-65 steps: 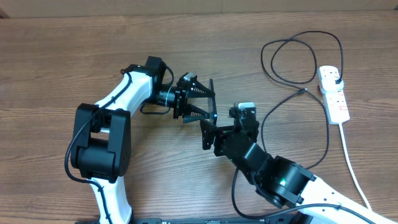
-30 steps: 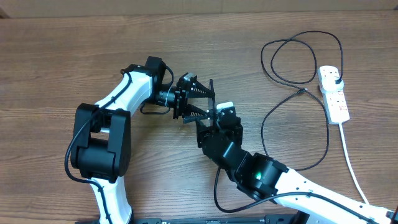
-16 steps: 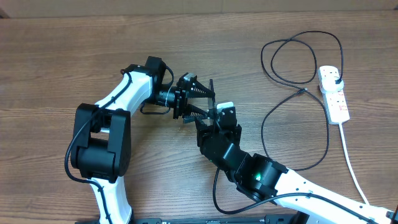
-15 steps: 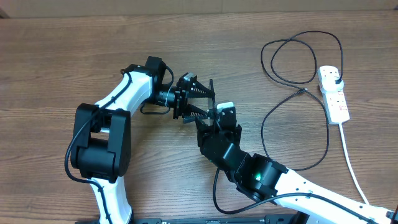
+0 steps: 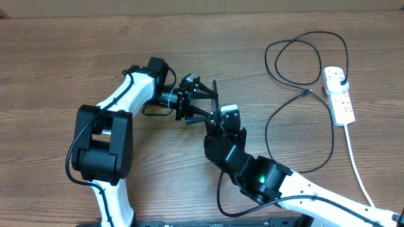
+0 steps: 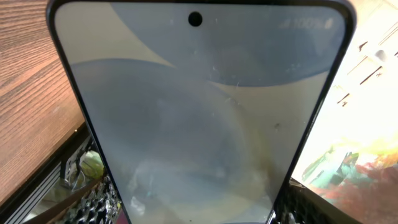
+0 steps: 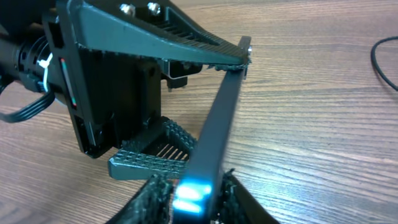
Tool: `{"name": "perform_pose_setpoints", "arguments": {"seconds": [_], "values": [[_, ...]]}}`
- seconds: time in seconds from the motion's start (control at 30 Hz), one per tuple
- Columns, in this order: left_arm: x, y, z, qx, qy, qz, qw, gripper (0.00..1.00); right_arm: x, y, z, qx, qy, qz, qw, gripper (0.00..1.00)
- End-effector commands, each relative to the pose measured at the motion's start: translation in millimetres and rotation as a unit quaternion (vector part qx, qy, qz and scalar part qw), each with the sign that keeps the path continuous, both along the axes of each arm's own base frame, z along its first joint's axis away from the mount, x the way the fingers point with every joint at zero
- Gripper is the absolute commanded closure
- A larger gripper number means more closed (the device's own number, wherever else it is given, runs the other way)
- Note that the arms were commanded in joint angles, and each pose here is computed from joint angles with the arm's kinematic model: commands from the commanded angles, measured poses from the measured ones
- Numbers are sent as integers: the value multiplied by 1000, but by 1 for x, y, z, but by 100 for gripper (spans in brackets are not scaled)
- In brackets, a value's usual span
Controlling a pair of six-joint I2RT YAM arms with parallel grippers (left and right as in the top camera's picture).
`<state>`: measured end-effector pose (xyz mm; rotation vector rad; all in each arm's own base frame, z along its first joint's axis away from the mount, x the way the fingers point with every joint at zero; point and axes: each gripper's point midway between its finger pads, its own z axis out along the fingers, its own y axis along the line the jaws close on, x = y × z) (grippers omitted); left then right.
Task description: Plug charger to phone and switch on socket
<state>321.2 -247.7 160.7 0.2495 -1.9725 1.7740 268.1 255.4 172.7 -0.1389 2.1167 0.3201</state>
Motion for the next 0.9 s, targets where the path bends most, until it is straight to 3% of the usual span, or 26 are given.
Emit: {"name": "perform_pose_setpoints", "arguments": {"seconds": [0.0,0.37,0.87], "values": [[8,2,14,-31,-5,7,999,36,3,6,17,18,-15,-3,1000,75],[8,2,12,-25,-6,7,1000,34,4,6,17,19,-16,-3,1000,87],[8,2,11,-22,-6,7,1000,21,4,6,17,19,-16,-3,1000,96]]}}
